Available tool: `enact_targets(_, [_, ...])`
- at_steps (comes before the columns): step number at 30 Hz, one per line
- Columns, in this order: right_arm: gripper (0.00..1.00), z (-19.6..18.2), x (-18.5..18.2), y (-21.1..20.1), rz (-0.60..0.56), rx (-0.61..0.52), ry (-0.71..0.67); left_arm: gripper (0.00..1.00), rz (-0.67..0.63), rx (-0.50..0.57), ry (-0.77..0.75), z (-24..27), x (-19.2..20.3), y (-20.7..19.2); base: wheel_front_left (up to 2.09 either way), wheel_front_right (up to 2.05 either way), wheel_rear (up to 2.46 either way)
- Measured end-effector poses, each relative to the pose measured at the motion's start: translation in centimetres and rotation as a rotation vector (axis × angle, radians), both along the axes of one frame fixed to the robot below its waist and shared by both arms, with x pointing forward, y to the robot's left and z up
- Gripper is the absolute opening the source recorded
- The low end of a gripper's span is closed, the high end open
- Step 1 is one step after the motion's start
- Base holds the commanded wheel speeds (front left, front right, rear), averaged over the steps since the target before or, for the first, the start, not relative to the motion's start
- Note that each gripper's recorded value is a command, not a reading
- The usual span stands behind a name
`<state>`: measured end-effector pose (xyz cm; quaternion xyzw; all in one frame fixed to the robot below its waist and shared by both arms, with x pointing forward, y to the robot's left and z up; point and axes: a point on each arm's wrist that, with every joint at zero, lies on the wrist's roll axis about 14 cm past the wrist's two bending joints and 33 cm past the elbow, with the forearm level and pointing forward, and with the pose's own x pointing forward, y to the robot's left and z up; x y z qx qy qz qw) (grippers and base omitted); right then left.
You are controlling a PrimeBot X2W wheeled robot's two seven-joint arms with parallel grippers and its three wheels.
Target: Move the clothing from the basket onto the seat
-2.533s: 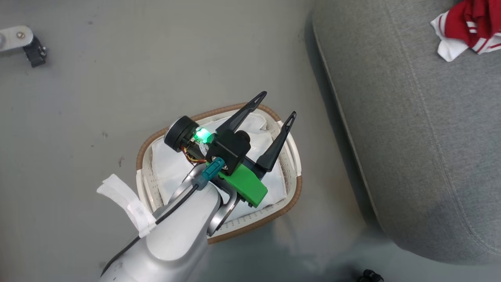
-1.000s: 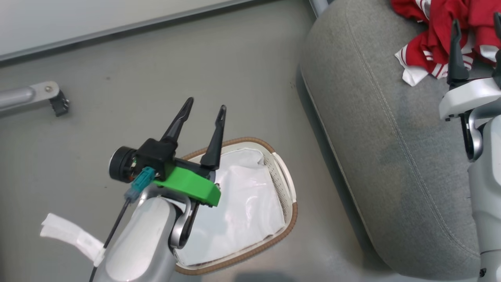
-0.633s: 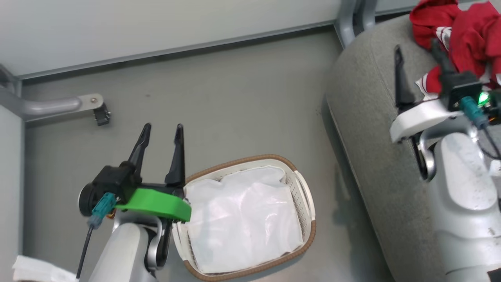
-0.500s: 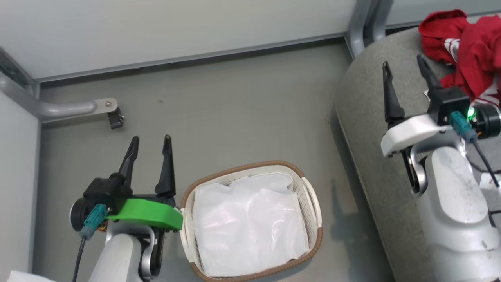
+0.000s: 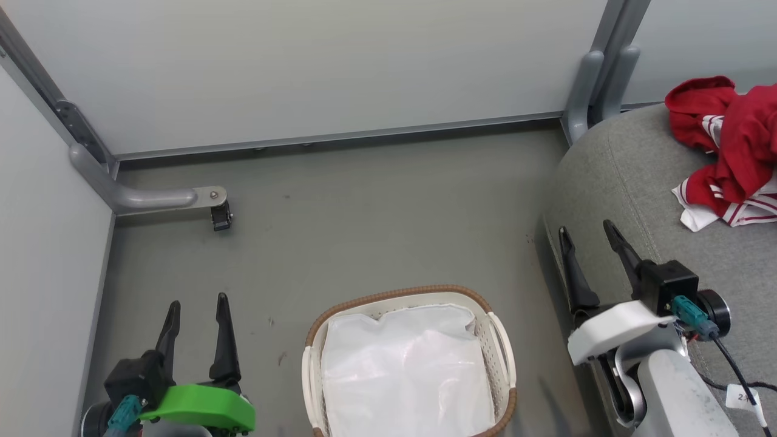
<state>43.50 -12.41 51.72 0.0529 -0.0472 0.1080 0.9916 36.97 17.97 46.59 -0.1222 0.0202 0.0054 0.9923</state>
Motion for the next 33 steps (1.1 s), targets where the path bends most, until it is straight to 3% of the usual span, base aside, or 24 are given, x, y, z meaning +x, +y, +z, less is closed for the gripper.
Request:
enact_targets(9, [1.0,-1.0,-2.9,-0.7,-0.017,0.012,0.027,1.0,0.017,-0.017,0.001,-0.1,-2.2,0.5,0.0,0.0,0.0])
enact_targets(26, [1.0,-1.0,-3.4,-0.9,-0.024,0.029,0.031,1.0,0.017,-0.028,0.008,-0.3,-2.8,0.2,0.0,0.0,0.0])
enact_targets(27, [0.0,-1.1,-3.5,-0.9,-0.024,0.029,0.034,0.0,0.018,-0.029,0.01,-0.3,-2.8,0.2,0.0,0.0,0.0])
enact_targets(33, [0.0,-3.4,-4.3,-1.0,-0.033,0.053,0.114,0.0,0.022,-0.053,0.062,-1.8,-3.2,0.1,0.0,0.0,0.0])
